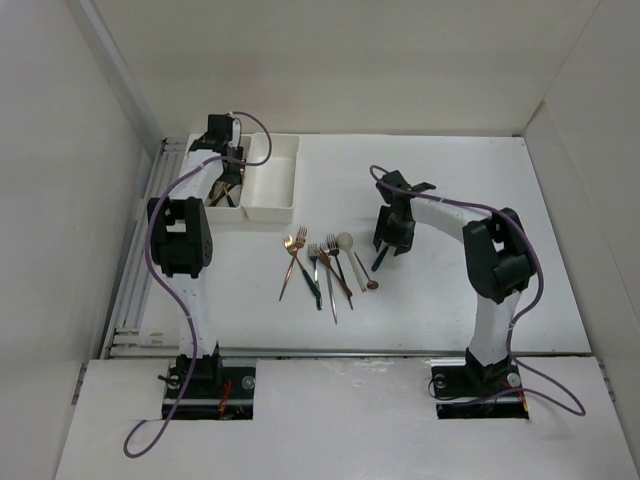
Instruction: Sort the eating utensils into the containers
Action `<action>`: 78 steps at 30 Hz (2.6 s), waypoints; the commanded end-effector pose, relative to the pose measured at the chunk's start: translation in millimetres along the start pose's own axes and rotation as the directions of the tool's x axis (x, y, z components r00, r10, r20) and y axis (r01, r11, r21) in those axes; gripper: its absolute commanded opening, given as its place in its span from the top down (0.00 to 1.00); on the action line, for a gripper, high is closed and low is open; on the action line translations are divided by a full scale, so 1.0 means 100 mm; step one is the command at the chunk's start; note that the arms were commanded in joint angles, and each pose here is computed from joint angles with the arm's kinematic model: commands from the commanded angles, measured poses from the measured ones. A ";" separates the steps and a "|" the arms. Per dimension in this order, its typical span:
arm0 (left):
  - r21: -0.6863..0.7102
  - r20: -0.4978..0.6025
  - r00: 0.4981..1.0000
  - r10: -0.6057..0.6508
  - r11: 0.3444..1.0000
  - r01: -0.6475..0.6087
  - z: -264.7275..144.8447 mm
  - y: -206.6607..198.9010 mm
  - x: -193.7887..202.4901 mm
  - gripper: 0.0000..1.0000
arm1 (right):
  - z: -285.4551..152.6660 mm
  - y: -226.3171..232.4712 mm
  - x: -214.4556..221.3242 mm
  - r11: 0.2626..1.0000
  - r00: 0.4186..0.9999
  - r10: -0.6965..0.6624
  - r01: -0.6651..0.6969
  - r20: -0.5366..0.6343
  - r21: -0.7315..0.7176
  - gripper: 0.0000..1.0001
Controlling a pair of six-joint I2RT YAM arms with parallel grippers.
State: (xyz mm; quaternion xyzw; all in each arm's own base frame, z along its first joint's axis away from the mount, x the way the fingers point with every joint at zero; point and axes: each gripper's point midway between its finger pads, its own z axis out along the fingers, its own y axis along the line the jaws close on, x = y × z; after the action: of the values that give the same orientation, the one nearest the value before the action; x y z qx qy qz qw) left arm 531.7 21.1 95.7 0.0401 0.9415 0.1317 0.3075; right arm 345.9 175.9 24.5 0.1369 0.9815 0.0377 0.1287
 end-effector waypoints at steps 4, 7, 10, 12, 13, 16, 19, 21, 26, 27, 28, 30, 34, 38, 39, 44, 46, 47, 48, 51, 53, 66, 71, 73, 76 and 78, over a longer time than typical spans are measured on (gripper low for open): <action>0.013 0.214 0.976 -0.046 0.999 0.044 -0.79 0.22 -0.73 0.48 | 0.15 0.15 0.02 0.998 0.998 -0.046 0.045 -0.037 -0.050 0.65; 0.170 0.257 0.966 -0.004 0.985 -0.041 -1.02 -0.06 -0.81 0.41 | 0.23 0.02 -0.04 0.999 0.999 -0.010 0.009 -0.044 -0.032 0.95; 0.406 0.299 0.952 0.069 0.893 -0.192 -1.32 -0.69 -0.78 0.33 | 0.17 -0.07 -0.21 0.999 1.000 0.023 -0.022 0.009 -0.030 1.00; 0.513 0.327 0.934 0.144 0.803 -0.304 -1.48 -1.05 -0.67 0.29 | -0.03 0.03 -0.52 0.997 0.995 0.021 -0.014 0.100 -0.070 1.00; 0.616 0.340 0.924 0.176 0.701 -0.360 -1.67 -1.40 -0.54 0.25 | -0.10 0.08 -0.64 0.997 0.991 0.008 0.003 0.137 -0.077 1.00; 0.738 0.364 0.904 0.224 0.523 -0.427 -1.94 -1.88 -0.32 0.21 | -0.67 0.46 -1.11 0.985 0.956 -0.009 0.059 0.293 -0.162 1.00; 0.825 0.410 0.895 0.178 0.346 -0.447 -2.31 -2.22 -0.29 0.16 | -1.25 1.00 -1.35 0.948 0.910 -0.002 0.134 0.416 -0.290 1.00; 0.865 0.403 0.907 0.125 0.270 -0.422 -2.47 -2.35 -0.33 0.14 | -1.50 1.37 -1.28 0.896 0.900 -0.017 0.207 0.436 -0.392 1.00; 0.889 0.423 0.905 0.038 0.176 -0.423 -2.74 -2.42 -0.55 0.09 | -1.90 1.91 -1.36 0.785 0.881 0.045 0.261 0.472 -0.562 1.00; 0.889 0.429 0.903 0.027 0.165 -0.427 -2.77 -2.43 -0.57 0.07 | -1.94 1.98 -1.31 0.769 0.887 0.056 0.254 0.458 -0.587 1.00; 0.890 0.427 0.904 0.020 0.166 -0.424 -2.78 -2.43 -0.59 0.07 | -1.97 2.04 -1.31 0.747 0.891 0.060 0.259 0.449 -0.613 1.00; 0.894 0.419 0.908 0.019 0.166 -0.416 -2.76 -2.44 -0.58 0.07 | -2.11 2.16 -1.31 0.708 0.888 0.080 0.270 0.454 -0.653 1.00; 0.884 0.387 0.920 0.055 0.263 -0.388 -2.49 -2.43 -0.51 0.07 | -2.25 2.28 -1.27 0.676 0.881 0.086 0.291 0.464 -0.677 1.00; 0.878 0.377 0.921 0.095 0.279 -0.388 -2.35 -2.43 -0.42 0.19 | -2.27 2.31 -1.23 0.660 0.893 0.086 0.282 0.443 -0.696 1.00; 0.881 0.377 0.921 0.093 0.270 -0.388 -2.36 -2.44 -0.42 0.24 | -2.27 2.31 -1.23 0.660 0.893 0.086 0.282 0.443 -0.696 1.00; 0.896 0.352 0.930 0.101 0.251 -0.367 -2.32 -2.48 -0.40 0.79 | -2.25 2.39 -1.14 0.637 0.905 0.066 0.286 0.421 -0.716 1.00; 0.896 0.353 0.931 0.095 0.253 -0.366 -2.34 -2.47 -0.43 1.00 | -2.21 2.41 -1.11 0.629 0.912 0.052 0.287 0.408 -0.722 1.00; 0.899 0.340 0.937 0.086 0.263 -0.350 -2.32 -2.42 -0.44 1.00 | -2.21 2.41 -1.11 0.629 0.912 0.051 0.287 0.407 -0.722 0.99; 0.895 0.326 0.942 0.078 0.294 -0.334 -2.25 -2.35 -0.47 1.00 | -2.16 2.42 -1.09 0.627 0.916 0.042 0.286 0.398 -0.724 0.79; 0.868 0.289 0.956 0.043 0.409 -0.281 -2.03 -2.13 -0.59 1.00 | -2.07 2.30 -1.13 0.656 0.917 0.022 0.288 0.399 -0.697 0.53; 0.774 0.241 0.971 0.002 0.603 -0.193 -1.63 -1.71 -0.68 1.00 | -1.98 2.13 -1.21 0.719 0.902 0.007 0.295 0.431 -0.629 0.43; 0.103 0.072 0.995 -0.063 0.993 0.055 -0.35 0.05 -0.39 1.00 | -0.62 0.88 -0.02 0.881 0.908 -0.401 0.419 0.123 -0.219 0.41; 0.044 -0.006 0.999 -0.053 0.998 0.053 -0.14 0.12 -0.10 1.00 | -0.59 0.66 0.35 0.882 0.898 -0.437 0.439 0.049 -0.171 0.43; 0.020 -0.014 0.999 -0.051 0.998 0.051 -0.10 0.14 -0.05 1.00 | -0.58 0.57 0.45 0.897 0.911 -0.411 0.410 0.030 -0.166 0.43; 0.002 -0.031 0.997 -0.064 0.998 0.064 -0.05 0.19 0.03 1.00 | -0.55 0.39 0.61 0.909 0.920 -0.392 0.387 -0.004 -0.151 0.45; 0.003 -0.048 0.997 -0.060 0.998 0.060 0.00 0.17 0.10 0.99 | -0.50 0.32 0.70 0.915 0.924 -0.382 0.374 -0.027 -0.151 0.48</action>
State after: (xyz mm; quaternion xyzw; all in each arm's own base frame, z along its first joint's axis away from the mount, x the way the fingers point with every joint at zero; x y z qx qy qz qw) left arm 516.9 26.5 77.6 0.0242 0.9598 0.0971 0.2624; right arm 276.1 228.2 48.7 -0.0853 0.9885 0.0790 0.0969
